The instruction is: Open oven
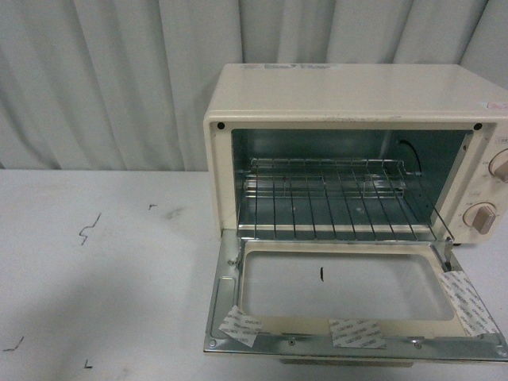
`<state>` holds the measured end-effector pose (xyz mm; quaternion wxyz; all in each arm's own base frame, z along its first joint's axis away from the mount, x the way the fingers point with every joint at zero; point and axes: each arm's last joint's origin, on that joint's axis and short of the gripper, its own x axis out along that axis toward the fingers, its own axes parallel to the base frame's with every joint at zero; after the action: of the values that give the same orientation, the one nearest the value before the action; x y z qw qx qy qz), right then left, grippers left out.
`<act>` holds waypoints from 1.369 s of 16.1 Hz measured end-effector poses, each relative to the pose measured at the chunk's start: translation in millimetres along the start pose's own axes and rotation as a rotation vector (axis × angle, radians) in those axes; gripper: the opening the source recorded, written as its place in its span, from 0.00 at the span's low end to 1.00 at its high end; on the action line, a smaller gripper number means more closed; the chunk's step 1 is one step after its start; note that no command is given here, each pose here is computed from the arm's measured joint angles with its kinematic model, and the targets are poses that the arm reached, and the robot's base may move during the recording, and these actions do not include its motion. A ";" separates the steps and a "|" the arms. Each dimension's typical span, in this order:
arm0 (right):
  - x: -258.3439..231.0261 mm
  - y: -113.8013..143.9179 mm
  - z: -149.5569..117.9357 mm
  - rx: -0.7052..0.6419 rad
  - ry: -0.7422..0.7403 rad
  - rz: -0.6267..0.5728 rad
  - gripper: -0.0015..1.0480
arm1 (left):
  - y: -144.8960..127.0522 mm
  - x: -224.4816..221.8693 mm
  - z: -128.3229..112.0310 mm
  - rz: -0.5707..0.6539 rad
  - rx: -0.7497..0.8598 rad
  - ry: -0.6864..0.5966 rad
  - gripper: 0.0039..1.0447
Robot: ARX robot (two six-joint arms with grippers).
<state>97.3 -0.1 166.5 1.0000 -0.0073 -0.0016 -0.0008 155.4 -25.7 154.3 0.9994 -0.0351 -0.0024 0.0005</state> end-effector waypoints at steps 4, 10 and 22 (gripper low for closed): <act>0.0 0.0 0.0 0.000 0.000 0.000 0.94 | 3.1 -2.4 1.4 0.000 0.026 0.012 0.29; 0.0 0.0 0.0 0.000 0.000 0.000 0.94 | 10.3 -14.5 9.3 0.001 0.051 0.015 0.02; 0.0 0.0 0.0 0.000 0.000 0.001 0.94 | 24.5 -43.3 17.4 -0.001 0.053 -0.006 0.01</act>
<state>97.3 0.0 166.6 1.0000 -0.0073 -0.0018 -0.0002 112.0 -0.1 169.7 0.9999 -0.0087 -0.0054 0.0000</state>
